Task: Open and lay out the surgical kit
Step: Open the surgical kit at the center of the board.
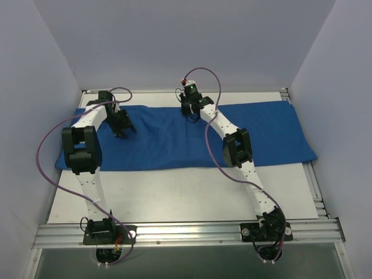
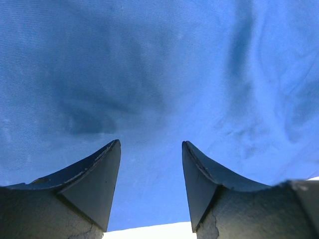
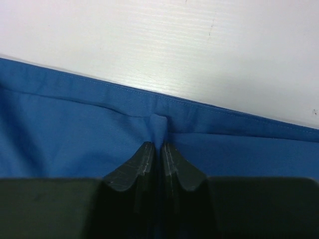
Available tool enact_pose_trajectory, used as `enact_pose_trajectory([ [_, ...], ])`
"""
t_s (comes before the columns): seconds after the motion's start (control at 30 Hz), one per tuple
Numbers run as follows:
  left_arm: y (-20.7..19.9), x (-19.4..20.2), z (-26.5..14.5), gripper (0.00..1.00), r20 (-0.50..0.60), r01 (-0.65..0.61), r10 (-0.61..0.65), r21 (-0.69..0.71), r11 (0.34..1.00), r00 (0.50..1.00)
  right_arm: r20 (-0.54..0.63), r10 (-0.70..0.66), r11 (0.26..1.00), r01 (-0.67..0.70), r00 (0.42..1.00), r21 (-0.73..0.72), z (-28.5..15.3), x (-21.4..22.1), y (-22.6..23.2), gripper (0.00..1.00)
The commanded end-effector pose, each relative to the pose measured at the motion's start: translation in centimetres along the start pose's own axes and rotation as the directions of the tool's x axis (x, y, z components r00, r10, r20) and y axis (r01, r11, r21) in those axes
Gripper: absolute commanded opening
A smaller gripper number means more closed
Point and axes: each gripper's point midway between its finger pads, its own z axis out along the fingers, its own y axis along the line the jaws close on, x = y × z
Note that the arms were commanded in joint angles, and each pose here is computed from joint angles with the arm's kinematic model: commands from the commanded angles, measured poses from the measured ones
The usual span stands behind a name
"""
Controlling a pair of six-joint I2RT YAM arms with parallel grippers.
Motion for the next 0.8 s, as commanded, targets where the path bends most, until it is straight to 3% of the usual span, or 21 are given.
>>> enact_pose_trajectory([
  [0.0, -1.7, -1.4, -2.7, 0.61, 0.078, -0.028, 0.024, 0.056, 0.998, 0.997, 0.044, -0.001, 1.000, 0.002, 0.999, -0.024, -0.8, -1.8, 1.6, 0.10],
  [0.07, -1.7, -1.4, -3.0, 0.61, 0.080, -0.025, 0.020, 0.059, 0.998, 0.997, 0.069, 0.013, 0.999, -0.010, 0.997, -0.053, -1.6, -3.1, 2.4, 0.00],
  [0.33, -1.1, -1.0, -4.4, 0.61, 0.091, 0.044, -0.049, 0.061, 0.997, 0.995, 0.169, 0.047, 0.995, -0.031, 0.985, -0.095, -7.5, -8.7, 4.6, 0.00],
  [0.6, 0.4, -1.3, -6.3, 0.61, 0.108, 0.106, -0.113, 0.067, 0.992, 0.988, 0.113, -0.011, 0.999, 0.016, 0.993, -0.039, -14.4, -6.2, 7.4, 0.00],
  [0.77, 0.8, -1.8, -7.6, 0.61, 0.130, 0.120, -0.128, 0.071, 0.990, 0.983, 0.022, -0.039, 0.999, 0.038, 0.999, 0.022, -16.8, -1.2, 7.1, 0.00],
])
